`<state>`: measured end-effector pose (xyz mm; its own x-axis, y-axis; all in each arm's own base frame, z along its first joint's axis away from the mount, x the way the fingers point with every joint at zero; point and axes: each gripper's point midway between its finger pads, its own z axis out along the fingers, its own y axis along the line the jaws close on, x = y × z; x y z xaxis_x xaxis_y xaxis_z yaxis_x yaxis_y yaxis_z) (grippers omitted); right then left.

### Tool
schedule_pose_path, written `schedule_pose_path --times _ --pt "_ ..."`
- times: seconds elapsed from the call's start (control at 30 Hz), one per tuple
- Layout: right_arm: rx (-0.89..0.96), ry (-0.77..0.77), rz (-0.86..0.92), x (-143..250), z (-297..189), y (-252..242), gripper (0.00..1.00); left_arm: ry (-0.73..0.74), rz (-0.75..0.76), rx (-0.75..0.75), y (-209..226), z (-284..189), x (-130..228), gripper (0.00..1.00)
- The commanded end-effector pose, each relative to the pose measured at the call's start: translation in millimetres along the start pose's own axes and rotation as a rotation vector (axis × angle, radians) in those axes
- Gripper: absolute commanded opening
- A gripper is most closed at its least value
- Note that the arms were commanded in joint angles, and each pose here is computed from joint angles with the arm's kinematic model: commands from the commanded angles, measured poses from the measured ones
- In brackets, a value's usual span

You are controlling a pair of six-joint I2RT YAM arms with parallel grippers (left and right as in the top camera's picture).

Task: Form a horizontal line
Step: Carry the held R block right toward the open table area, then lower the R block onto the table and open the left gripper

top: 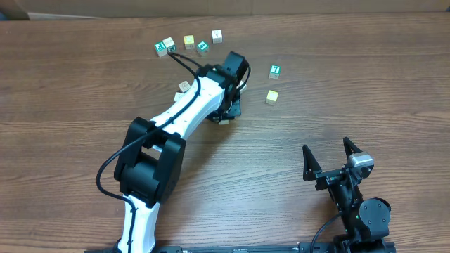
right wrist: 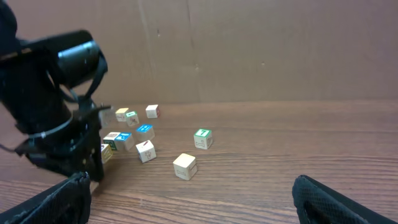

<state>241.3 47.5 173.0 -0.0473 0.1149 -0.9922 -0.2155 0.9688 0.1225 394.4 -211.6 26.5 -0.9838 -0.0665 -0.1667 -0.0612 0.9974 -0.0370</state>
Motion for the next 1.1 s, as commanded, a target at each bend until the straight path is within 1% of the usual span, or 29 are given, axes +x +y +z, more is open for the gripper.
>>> schedule_pose_path --times 0.0,0.2,0.47,0.93,1.07 --pt "0.01 -0.001 -0.006 2.3 0.4 -2.3 1.0 -0.013 -0.032 -0.009 4.2 3.7 3.8 0.05" --pt "0.01 -0.001 -0.006 2.3 0.4 -2.3 1.0 -0.067 -0.057 -0.061 13.5 5.6 -4.9 0.08" --pt "0.01 -0.001 -0.006 2.3 0.4 -2.3 1.0 -0.117 -0.063 -0.079 15.8 4.5 -15.4 0.09" --pt "0.01 -0.001 -0.006 2.3 0.4 -2.3 1.0 -0.137 -0.062 -0.105 20.2 3.6 -18.9 0.13" --pt "0.01 -0.002 -0.006 2.2 0.4 -2.2 1.0 -0.136 -0.03 -0.106 20.0 3.6 -19.1 0.13"
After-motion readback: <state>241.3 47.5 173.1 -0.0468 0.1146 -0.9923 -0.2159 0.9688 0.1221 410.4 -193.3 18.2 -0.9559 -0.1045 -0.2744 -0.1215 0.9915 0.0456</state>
